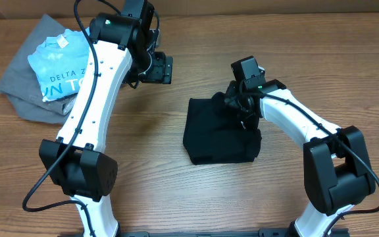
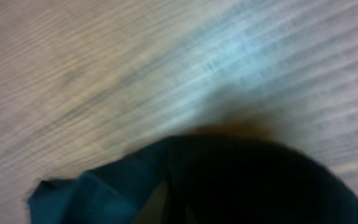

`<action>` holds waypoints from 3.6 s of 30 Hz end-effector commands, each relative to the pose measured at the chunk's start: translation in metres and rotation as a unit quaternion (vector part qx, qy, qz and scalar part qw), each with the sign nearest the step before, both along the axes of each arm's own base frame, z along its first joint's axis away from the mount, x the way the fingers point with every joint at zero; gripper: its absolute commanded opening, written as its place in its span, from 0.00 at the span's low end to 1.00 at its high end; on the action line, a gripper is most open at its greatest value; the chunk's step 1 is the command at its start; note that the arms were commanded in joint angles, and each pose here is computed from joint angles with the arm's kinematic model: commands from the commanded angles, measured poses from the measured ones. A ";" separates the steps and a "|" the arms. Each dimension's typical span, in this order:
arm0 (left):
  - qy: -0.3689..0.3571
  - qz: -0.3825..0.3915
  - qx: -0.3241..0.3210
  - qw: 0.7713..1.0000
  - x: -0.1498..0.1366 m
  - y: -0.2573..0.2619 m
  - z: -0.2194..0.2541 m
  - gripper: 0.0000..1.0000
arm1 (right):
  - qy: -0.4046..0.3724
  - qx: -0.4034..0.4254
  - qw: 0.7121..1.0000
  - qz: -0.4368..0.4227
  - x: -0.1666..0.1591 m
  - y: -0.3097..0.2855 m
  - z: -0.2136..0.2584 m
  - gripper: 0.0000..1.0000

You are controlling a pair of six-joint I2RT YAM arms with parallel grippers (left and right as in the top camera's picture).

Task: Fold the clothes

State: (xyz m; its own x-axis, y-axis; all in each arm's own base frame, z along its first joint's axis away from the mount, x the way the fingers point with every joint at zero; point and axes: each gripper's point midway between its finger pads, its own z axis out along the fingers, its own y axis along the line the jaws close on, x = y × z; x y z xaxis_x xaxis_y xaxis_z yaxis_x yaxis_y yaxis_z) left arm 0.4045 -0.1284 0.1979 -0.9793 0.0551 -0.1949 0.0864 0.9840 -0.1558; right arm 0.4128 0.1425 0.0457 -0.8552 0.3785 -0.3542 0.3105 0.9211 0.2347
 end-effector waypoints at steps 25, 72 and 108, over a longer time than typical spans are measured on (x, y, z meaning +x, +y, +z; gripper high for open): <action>0.010 -0.022 0.003 1.000 -0.007 -0.001 -0.002 0.86 | -0.009 -0.093 0.995 0.032 -0.037 -0.117 0.113 0.43; 0.008 -0.030 0.001 1.000 -0.006 -0.002 -0.001 0.86 | 0.274 -0.017 0.948 -0.161 -0.188 -0.136 -0.006 0.33; 0.161 -0.212 -0.145 0.953 -0.064 -0.140 -0.134 0.26 | 0.344 0.180 0.921 -0.034 -0.241 -0.058 -0.070 0.13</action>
State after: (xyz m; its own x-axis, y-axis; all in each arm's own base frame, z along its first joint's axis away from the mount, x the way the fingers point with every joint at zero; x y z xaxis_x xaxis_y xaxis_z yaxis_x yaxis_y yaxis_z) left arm 0.3377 -0.2713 0.0577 -0.8736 0.4855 0.0348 0.4141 0.7789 -0.4710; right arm 0.1916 0.0937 -0.0009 -0.8481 0.3864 0.3624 0.5093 0.7833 0.3565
